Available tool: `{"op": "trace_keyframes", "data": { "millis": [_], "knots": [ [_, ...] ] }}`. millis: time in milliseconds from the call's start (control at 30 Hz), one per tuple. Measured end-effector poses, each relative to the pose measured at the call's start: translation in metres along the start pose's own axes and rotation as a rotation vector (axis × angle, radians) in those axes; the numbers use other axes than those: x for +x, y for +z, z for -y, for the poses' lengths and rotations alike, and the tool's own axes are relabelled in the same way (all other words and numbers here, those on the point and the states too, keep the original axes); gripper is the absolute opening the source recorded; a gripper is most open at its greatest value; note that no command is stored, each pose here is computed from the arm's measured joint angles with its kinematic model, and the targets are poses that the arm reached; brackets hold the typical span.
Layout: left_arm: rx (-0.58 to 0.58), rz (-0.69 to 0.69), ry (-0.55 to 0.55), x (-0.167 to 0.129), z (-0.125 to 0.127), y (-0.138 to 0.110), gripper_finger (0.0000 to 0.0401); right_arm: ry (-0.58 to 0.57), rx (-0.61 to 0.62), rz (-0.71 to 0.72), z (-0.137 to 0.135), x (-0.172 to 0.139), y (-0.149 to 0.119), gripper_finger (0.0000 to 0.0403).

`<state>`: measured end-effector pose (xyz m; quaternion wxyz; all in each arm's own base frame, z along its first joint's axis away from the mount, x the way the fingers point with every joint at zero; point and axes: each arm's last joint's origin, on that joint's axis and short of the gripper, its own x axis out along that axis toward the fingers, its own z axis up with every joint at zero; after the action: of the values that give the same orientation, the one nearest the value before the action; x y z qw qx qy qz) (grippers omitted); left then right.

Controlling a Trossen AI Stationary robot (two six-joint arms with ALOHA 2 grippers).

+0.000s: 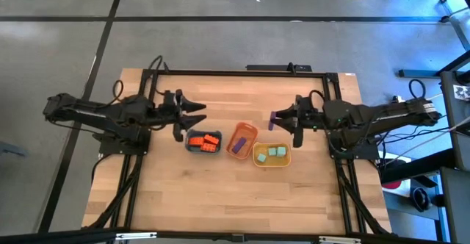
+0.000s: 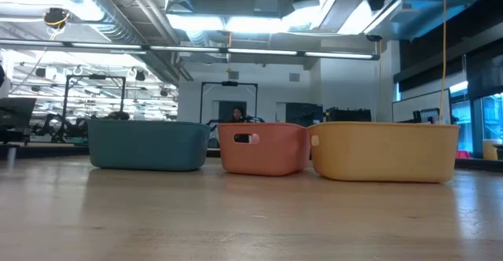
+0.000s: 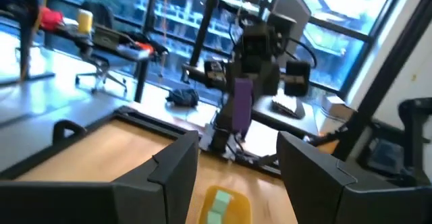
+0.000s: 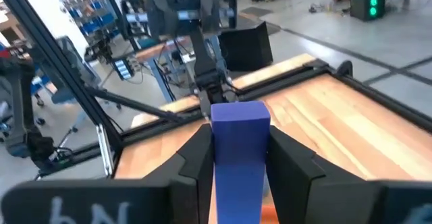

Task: Sort & place blocks by color
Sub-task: Put the bottom purple rectangular block into the orange bin

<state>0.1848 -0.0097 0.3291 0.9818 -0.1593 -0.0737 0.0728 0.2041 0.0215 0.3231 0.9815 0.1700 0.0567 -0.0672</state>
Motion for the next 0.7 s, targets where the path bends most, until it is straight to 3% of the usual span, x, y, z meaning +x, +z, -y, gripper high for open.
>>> {"op": "trace_keyframes", "data": {
  "millis": [267,467,700],
  "knots": [
    [0.032,0.058,0.012,-0.005,0.001,0.007,0.0192,-0.031,-0.156,-0.265,-0.008,0.069,0.012,0.0104],
    [0.032,0.059,0.024,-0.005,0.001,0.007,0.0192,-0.058,-0.187,-0.522,0.009,0.129,-0.03,0.0104],
    [0.032,0.064,0.046,-0.005,0.0,0.007,0.0192,-0.157,-0.13,-0.687,0.035,0.17,-0.086,0.0104]
  ]
}}
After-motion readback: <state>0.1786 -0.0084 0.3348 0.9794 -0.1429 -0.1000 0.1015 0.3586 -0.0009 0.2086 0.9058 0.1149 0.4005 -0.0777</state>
